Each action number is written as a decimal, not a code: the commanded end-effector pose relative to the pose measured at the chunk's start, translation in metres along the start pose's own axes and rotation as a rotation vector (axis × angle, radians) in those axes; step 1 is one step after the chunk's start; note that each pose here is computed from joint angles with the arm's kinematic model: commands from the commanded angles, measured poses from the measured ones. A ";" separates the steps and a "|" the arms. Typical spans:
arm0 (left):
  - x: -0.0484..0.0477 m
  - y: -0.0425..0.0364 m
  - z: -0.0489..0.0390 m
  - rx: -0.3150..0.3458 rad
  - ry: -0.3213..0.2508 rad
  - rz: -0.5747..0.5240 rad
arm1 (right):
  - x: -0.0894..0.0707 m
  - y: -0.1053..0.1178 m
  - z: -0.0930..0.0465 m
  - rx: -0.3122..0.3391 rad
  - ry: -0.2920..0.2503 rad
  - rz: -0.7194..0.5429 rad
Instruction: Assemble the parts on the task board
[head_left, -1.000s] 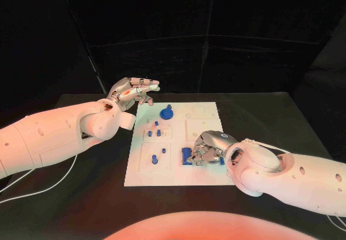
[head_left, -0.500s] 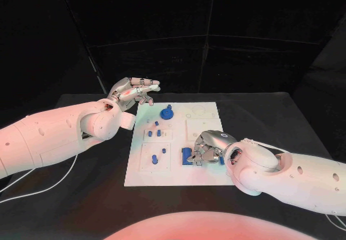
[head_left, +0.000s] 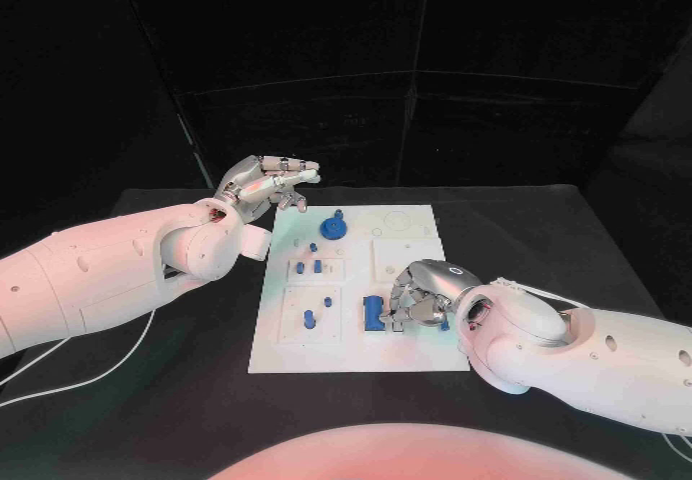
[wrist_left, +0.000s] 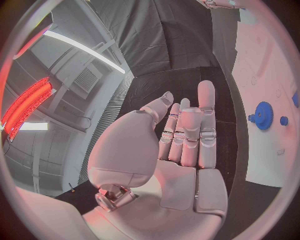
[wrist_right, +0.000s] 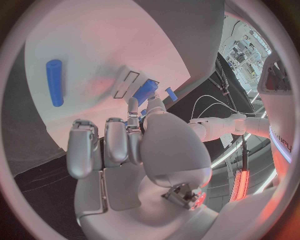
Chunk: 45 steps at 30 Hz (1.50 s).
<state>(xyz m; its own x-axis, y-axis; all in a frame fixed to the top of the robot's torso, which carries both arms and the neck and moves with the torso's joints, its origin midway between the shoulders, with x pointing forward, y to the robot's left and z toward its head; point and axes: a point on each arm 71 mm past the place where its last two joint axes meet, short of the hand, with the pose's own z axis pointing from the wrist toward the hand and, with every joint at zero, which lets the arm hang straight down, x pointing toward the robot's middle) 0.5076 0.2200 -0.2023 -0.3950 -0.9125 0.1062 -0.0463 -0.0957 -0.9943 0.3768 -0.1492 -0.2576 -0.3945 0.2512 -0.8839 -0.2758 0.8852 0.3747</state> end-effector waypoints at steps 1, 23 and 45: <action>0.0008 -0.0014 -0.0001 0.005 0.010 -0.006 | -0.009 -0.004 -0.008 -0.031 -0.069 0.085; -0.0010 -0.0019 -0.0027 0.004 0.006 -0.005 | -0.027 -0.080 -0.040 0.215 -0.090 0.084; -0.0014 -0.0012 -0.0030 0.004 0.006 -0.005 | 0.002 -0.076 -0.026 0.254 0.049 0.039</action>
<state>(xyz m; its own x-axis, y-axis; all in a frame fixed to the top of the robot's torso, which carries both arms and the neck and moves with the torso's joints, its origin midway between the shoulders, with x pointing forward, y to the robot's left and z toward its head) 0.5055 0.2237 -0.2027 -0.3925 -0.9137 0.1052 -0.0494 -0.0933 -0.9944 0.3751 -0.2274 -0.2789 -0.4193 0.3005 -0.8567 -0.0279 0.9389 0.3430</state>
